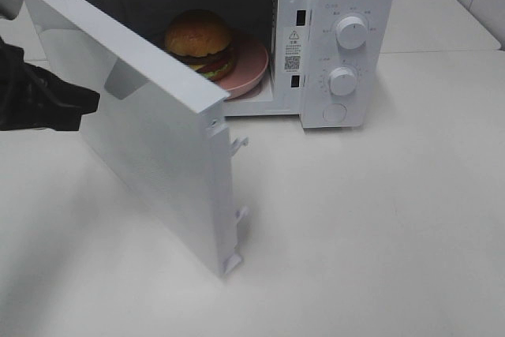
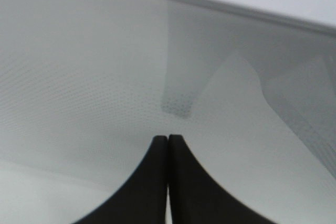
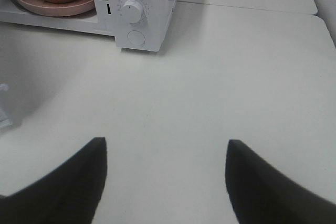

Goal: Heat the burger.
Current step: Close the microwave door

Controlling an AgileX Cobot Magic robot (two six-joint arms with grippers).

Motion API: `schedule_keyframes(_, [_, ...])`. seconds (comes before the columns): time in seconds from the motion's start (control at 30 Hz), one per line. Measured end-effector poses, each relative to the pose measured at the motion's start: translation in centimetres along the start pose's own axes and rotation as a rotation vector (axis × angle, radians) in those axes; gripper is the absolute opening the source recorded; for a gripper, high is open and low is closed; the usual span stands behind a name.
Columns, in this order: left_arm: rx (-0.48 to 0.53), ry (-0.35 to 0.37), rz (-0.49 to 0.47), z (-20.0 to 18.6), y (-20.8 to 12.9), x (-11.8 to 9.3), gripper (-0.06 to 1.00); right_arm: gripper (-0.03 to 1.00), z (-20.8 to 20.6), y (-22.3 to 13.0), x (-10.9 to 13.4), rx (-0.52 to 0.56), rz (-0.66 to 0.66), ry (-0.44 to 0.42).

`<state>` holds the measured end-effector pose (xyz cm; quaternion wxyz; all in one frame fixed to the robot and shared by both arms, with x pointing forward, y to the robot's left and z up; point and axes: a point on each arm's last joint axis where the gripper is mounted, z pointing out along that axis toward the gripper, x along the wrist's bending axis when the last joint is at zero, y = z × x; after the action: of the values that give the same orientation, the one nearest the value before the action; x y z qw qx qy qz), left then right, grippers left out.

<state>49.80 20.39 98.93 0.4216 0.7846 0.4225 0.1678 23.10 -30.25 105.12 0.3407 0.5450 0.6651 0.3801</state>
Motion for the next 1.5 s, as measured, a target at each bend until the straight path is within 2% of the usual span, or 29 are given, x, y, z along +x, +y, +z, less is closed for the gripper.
schedule_keyframes(0.4, [0.012,-0.086,0.072,5.2,3.0,-1.9,0.0,0.62,0.0,0.0,0.0,0.0,0.0,0.0])
schedule_keyframes(0.83, [0.016,-0.02,0.172,11.3,5.6,-4.6,0.0,0.62,0.0,0.0,0.0,0.0,0.0,0.0])
schedule_keyframes(1.17, [-0.027,-0.031,0.197,14.9,7.7,-6.3,0.0,0.62,0.0,0.0,0.0,0.0,0.0,0.0])
schedule_keyframes(1.37, [-0.051,-0.073,0.199,17.1,8.5,-8.9,0.0,0.62,0.0,0.0,0.0,0.0,0.0,0.0])
schedule_keyframes(1.5, [-0.056,-0.07,0.193,17.8,8.7,-9.4,0.0,0.62,0.0,0.0,0.0,0.0,0.0,0.0])
